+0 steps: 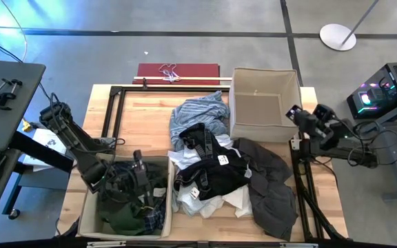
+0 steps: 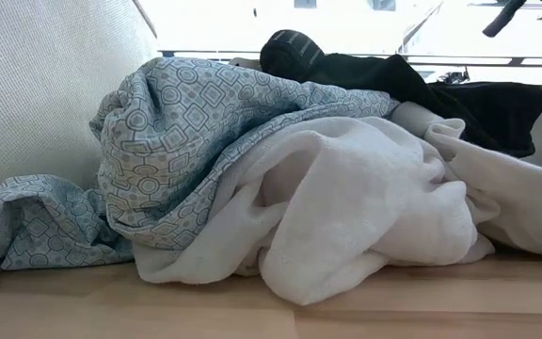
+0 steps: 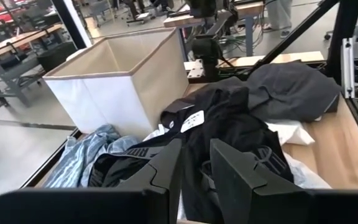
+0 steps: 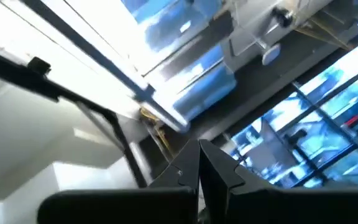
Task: Sort clothes
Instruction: Put the bottom black underwear into the bottom brown bin
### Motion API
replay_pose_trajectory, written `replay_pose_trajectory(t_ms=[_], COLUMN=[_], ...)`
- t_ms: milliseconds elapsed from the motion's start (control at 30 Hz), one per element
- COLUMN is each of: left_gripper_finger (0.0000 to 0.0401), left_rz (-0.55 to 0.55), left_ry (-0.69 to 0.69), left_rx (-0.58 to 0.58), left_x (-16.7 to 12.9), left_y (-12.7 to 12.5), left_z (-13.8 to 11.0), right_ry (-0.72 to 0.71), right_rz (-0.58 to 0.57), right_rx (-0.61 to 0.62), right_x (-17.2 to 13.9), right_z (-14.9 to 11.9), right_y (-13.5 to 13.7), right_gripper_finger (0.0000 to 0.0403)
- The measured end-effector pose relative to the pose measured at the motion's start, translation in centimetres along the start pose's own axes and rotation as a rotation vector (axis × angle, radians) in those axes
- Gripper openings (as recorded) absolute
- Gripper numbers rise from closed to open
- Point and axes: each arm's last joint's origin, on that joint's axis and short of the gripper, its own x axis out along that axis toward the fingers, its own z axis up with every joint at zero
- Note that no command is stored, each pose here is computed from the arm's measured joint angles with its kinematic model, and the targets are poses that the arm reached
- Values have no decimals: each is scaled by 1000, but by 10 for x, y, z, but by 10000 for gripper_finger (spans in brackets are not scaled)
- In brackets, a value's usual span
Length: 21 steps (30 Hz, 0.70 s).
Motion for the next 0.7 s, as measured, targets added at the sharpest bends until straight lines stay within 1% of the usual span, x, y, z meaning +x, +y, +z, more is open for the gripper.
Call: replay_pose_trajectory(t_ms=[100, 167, 233, 400, 467, 500, 533, 600, 633, 700], left_gripper_finger=[74, 74, 74, 74, 74, 74, 74, 74, 74, 74], left_rz=[10, 19, 30, 53, 63, 67, 69, 75, 77, 83], left_ry=[3, 6, 9, 14, 18, 20, 22, 25, 27, 32], left_rx=[-2, -7, -11, -16, -14, -9, -7, -5, -1, 1], left_x=[3, 5, 7, 13, 15, 16, 16, 18, 18, 19], left_y=[2, 3, 4, 8, 9, 10, 11, 11, 12, 13], left_z=[0, 0, 1, 1, 1, 1, 1, 1, 1, 0], right_ry=[79, 158, 236, 372, 335, 342, 377, 491, 544, 643], right_rz=[0, 3, -22, -154, -241, -254, -226, -118, -91, -92], right_rx=[7, 21, 42, 33, 16, 24, 18, 1, -8, -62], right_x=[9, 18, 25, 35, 39, 44, 50, 66, 74, 91], right_z=[-10, -22, -36, -66, -70, -72, -73, -76, -79, -83], right_y=[-5, -11, -17, -37, -43, -44, -42, -35, -31, -24], right_gripper_finger=[0, 0, 0, 0, 0, 0, 0, 0, 0, 1])
